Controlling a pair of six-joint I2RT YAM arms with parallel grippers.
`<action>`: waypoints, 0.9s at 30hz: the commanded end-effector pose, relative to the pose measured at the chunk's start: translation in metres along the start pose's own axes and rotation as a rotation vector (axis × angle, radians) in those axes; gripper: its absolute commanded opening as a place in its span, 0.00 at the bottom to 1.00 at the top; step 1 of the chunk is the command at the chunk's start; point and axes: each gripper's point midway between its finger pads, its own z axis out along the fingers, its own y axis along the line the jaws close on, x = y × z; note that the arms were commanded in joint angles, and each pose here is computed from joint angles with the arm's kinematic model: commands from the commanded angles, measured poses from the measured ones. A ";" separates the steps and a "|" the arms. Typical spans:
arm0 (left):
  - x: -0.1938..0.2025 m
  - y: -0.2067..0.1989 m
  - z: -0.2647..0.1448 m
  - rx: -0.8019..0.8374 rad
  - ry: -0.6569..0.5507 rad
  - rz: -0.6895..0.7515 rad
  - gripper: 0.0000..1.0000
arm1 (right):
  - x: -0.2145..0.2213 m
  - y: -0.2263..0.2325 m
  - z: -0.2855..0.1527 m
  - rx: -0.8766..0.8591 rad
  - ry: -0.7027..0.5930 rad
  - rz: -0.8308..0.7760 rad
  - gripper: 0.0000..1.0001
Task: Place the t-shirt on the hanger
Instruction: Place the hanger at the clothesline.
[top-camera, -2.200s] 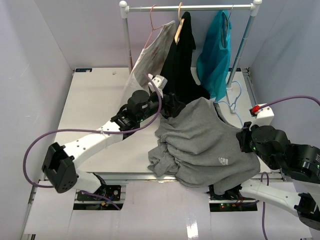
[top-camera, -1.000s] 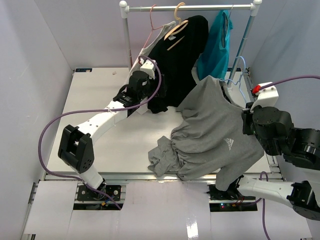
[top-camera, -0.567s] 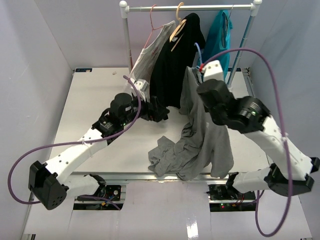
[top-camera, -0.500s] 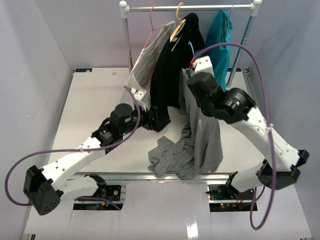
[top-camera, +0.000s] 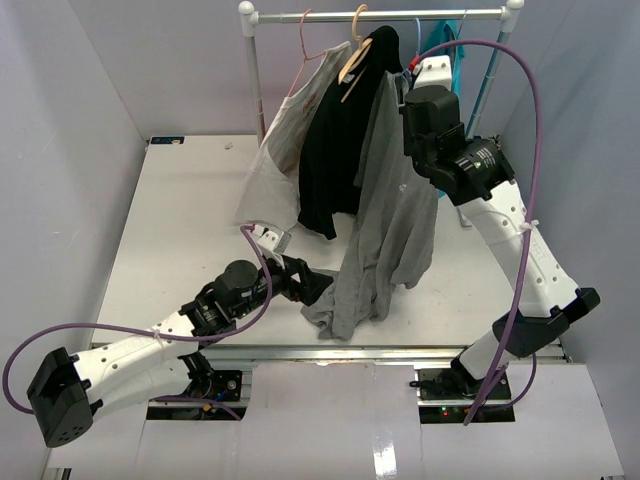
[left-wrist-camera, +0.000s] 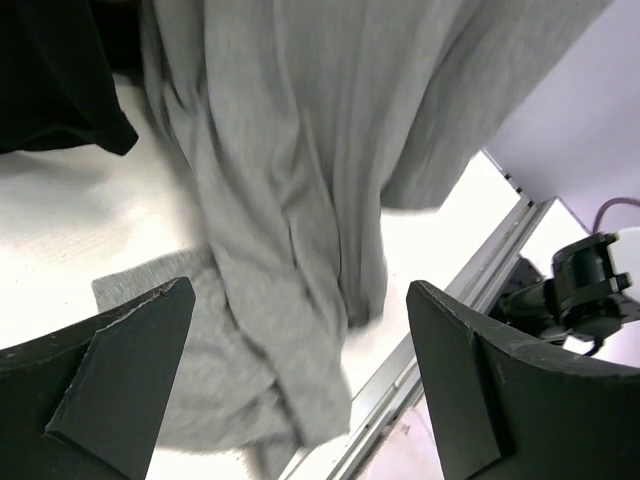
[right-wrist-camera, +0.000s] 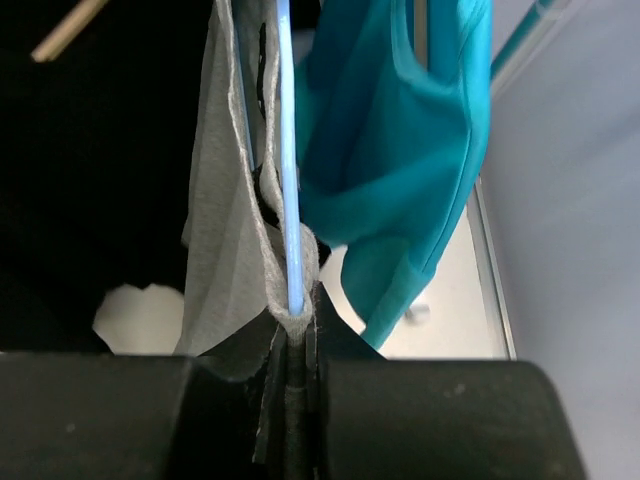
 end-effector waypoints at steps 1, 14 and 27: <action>-0.019 -0.005 0.001 0.020 -0.077 0.034 0.98 | -0.090 -0.022 -0.016 -0.004 -0.277 0.139 0.08; -0.031 -0.001 -0.015 0.005 -0.162 0.031 0.98 | -0.101 -0.043 0.034 0.099 -0.326 0.170 0.08; -0.009 0.003 0.000 0.002 -0.093 0.017 0.98 | -0.093 -0.019 0.089 0.089 -0.304 0.143 0.08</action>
